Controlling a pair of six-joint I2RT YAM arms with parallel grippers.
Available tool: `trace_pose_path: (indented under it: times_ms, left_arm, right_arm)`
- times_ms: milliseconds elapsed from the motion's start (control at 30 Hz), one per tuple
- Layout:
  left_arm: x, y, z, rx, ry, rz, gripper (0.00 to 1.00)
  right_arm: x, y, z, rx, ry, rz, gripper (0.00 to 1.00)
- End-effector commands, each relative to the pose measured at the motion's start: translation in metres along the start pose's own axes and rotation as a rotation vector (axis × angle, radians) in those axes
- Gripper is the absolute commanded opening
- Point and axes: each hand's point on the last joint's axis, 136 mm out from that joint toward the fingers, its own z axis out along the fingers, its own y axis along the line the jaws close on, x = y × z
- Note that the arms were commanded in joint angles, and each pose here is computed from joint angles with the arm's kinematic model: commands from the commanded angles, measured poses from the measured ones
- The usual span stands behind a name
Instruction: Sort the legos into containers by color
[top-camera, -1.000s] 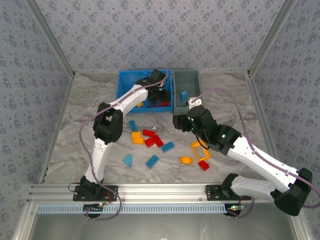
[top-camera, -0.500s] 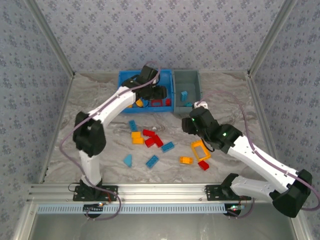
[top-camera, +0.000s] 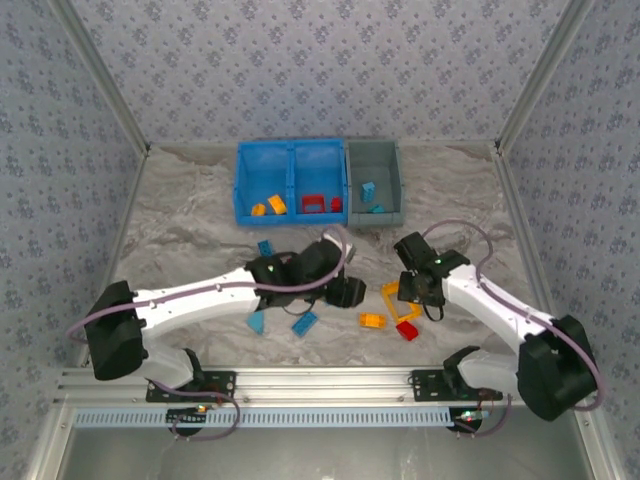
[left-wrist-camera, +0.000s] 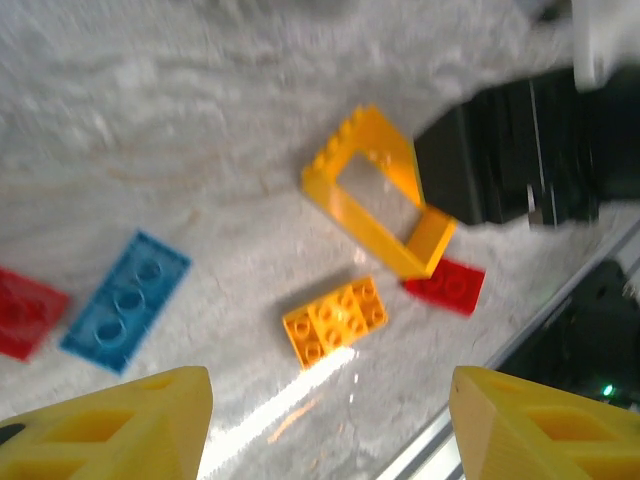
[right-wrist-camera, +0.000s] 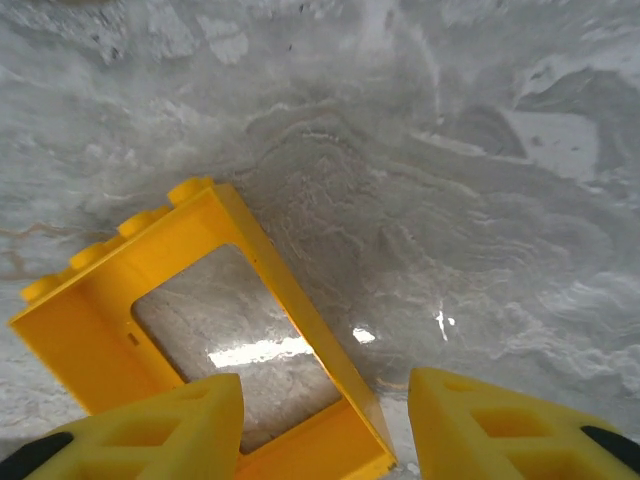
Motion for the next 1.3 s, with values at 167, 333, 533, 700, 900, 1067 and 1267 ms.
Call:
trace_pose_path:
  times_ms: [167, 333, 533, 700, 900, 1067, 1267]
  left_arm:
    - [-0.007, -0.018, -0.014, 0.035, -0.096, -0.034, 0.64]
    - [-0.008, -0.011, -0.014, 0.0, -0.108, -0.037, 0.64]
    - [-0.001, -0.003, -0.005, -0.035, -0.088, -0.055, 0.64]
    - [0.006, 0.013, 0.01, -0.104, -0.041, -0.105, 0.64]
    - [0.011, 0.031, 0.037, -0.147, 0.011, -0.225, 0.58]
    - [0.011, 0.027, 0.058, -0.159, 0.059, -0.275, 0.54]
    - [0.013, 0.02, 0.086, -0.179, 0.122, -0.361, 0.52]
  right_arm:
    - [0.001, 0.005, 0.018, -0.008, 0.034, 0.011, 0.38]
    - [-0.001, 0.005, 0.017, -0.007, 0.024, -0.023, 0.34]
    - [-0.006, 0.02, 0.02, -0.078, 0.013, 0.0, 0.29]
    - [-0.025, 0.05, 0.016, -0.17, -0.009, 0.043, 0.28]
    - [-0.035, 0.077, 0.008, -0.285, -0.014, 0.065, 0.28]
    - [-0.042, 0.054, -0.012, -0.223, -0.078, 0.09, 0.31]
    - [-0.039, 0.019, -0.043, -0.151, -0.17, 0.107, 0.33]
